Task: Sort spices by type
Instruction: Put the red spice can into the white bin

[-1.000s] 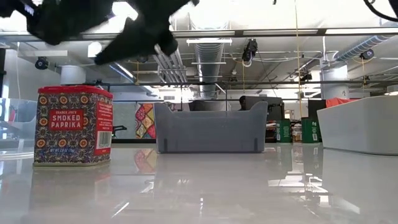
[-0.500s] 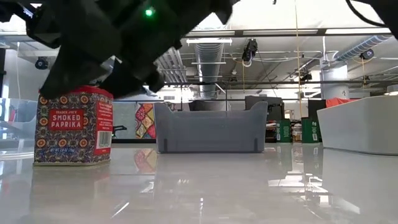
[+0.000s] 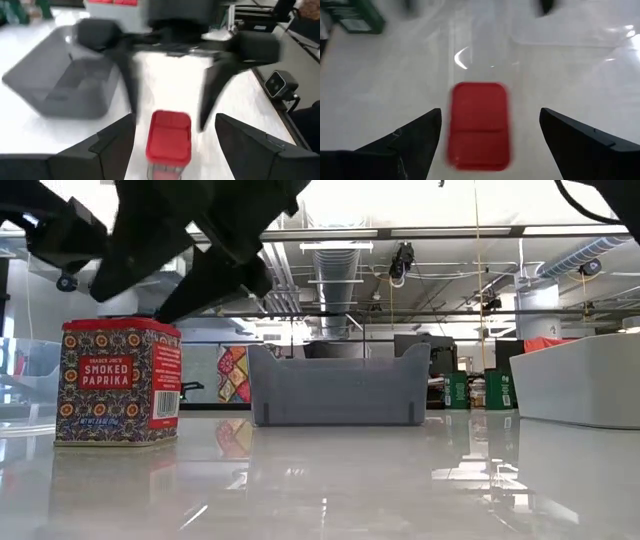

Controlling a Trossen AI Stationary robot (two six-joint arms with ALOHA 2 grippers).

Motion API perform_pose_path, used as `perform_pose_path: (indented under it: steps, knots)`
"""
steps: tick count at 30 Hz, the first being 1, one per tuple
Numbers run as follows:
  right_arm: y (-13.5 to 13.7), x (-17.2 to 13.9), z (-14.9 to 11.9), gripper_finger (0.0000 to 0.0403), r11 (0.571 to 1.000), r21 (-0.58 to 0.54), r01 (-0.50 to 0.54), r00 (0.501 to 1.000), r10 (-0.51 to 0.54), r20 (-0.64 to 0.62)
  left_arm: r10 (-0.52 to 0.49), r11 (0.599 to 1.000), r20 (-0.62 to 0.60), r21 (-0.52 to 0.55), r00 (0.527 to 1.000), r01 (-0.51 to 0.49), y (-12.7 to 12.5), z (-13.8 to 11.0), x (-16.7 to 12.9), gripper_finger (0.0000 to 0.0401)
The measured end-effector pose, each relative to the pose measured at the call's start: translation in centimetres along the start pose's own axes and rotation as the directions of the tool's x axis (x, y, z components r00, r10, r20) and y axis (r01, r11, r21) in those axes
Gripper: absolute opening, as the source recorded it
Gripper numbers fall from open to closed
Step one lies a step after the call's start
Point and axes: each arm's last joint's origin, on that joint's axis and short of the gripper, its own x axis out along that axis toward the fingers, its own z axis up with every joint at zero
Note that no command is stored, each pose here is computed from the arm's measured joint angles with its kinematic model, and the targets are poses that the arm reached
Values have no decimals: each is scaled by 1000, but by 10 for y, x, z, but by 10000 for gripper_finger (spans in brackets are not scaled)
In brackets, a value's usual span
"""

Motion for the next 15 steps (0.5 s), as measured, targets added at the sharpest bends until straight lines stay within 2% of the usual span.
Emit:
perform_pose_path:
  steps: [5, 9, 15]
  knots:
    - [1, 0, 2, 337, 1000, -16, -2, 1000, 2, 22, 67, 995, -88, -65, 994, -73, 7, -15, 5, 259]
    - [0, 1, 1, 336, 1000, -22, 4, 1000, -3, 17, 137, 987, -154, -63, 979, -148, 13, -25, 14, 258]
    - [2, -3, 5, 327, 999, -34, 0, 1000, 1, 17, 155, 983, -236, -61, 959, -173, 16, -32, 26, 258]
